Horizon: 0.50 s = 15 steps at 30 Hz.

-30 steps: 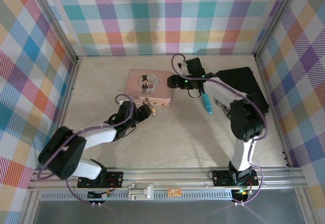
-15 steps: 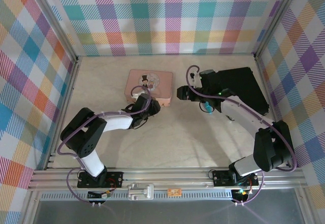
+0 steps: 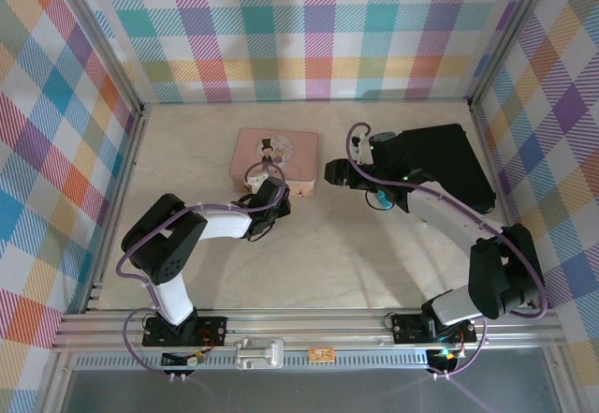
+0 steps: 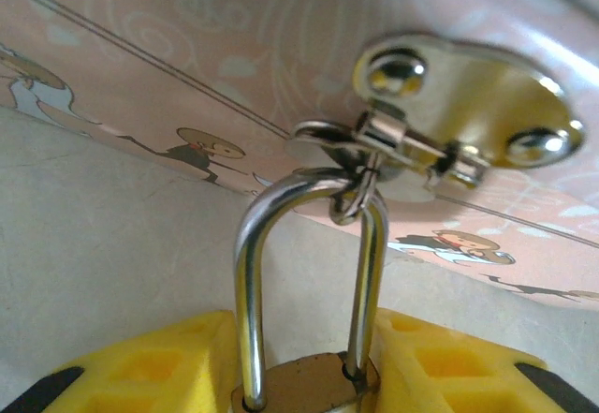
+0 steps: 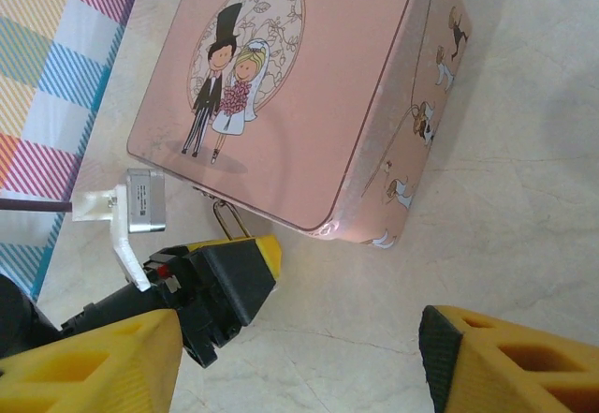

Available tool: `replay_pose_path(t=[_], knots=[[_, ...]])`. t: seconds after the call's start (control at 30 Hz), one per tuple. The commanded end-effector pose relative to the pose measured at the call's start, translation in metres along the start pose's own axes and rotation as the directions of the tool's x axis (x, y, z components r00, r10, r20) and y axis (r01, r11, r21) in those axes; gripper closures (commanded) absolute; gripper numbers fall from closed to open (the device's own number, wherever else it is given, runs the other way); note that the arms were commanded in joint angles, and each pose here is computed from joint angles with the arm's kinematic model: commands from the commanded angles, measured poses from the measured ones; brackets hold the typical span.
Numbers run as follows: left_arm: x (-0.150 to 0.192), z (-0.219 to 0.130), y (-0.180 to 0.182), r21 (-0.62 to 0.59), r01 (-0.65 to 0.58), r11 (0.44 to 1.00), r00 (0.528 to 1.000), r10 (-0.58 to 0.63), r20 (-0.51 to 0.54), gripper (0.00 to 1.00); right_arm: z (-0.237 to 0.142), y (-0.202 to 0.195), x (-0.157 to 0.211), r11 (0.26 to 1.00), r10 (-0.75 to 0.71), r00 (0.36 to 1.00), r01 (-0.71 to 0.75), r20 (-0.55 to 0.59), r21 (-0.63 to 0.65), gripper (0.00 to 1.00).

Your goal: Unlock a padlock with a key

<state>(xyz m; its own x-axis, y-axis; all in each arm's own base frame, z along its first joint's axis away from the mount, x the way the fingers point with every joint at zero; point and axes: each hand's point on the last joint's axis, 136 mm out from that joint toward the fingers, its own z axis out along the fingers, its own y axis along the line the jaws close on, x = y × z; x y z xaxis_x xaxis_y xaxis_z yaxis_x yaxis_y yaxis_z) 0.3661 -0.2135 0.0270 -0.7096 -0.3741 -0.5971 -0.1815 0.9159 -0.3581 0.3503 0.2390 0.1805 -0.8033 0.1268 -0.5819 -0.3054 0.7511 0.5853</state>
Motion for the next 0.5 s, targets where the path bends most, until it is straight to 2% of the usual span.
replay_pose_path(t=[0.0, 0.13, 0.3, 0.37, 0.47], knots=[[0.014, 0.015, 0.002, -0.004, -0.012, 1.000, 0.999, 0.012, -0.033, 0.61, -0.001, 0.007, 0.000, 1.000, -0.002, 1.000, 0.002, 0.003, -0.027, 0.32], [0.016, 0.016, 0.001, 0.018, -0.003, 1.000, 1.000, 0.004, -0.029, 0.72, -0.002, 0.005, 0.001, 1.000, -0.006, 1.000, 0.006, -0.002, -0.019, 0.32], [0.015, 0.011, -0.005, 0.064, 0.010, 0.998, 1.000, -0.008, -0.030, 0.75, -0.002, 0.003, 0.010, 0.999, 0.020, 1.000, -0.021, -0.019, -0.026, 0.33], [0.014, 0.004, -0.012, 0.094, 0.027, 0.995, 0.999, -0.022, -0.045, 0.83, -0.001, 0.005, 0.018, 0.998, 0.036, 0.999, -0.037, -0.030, -0.052, 0.34], [0.010, -0.008, -0.025, 0.138, 0.079, 0.987, 0.994, -0.068, -0.080, 0.89, 0.003, 0.010, 0.035, 0.994, 0.046, 0.997, -0.051, -0.058, -0.101, 0.36]])
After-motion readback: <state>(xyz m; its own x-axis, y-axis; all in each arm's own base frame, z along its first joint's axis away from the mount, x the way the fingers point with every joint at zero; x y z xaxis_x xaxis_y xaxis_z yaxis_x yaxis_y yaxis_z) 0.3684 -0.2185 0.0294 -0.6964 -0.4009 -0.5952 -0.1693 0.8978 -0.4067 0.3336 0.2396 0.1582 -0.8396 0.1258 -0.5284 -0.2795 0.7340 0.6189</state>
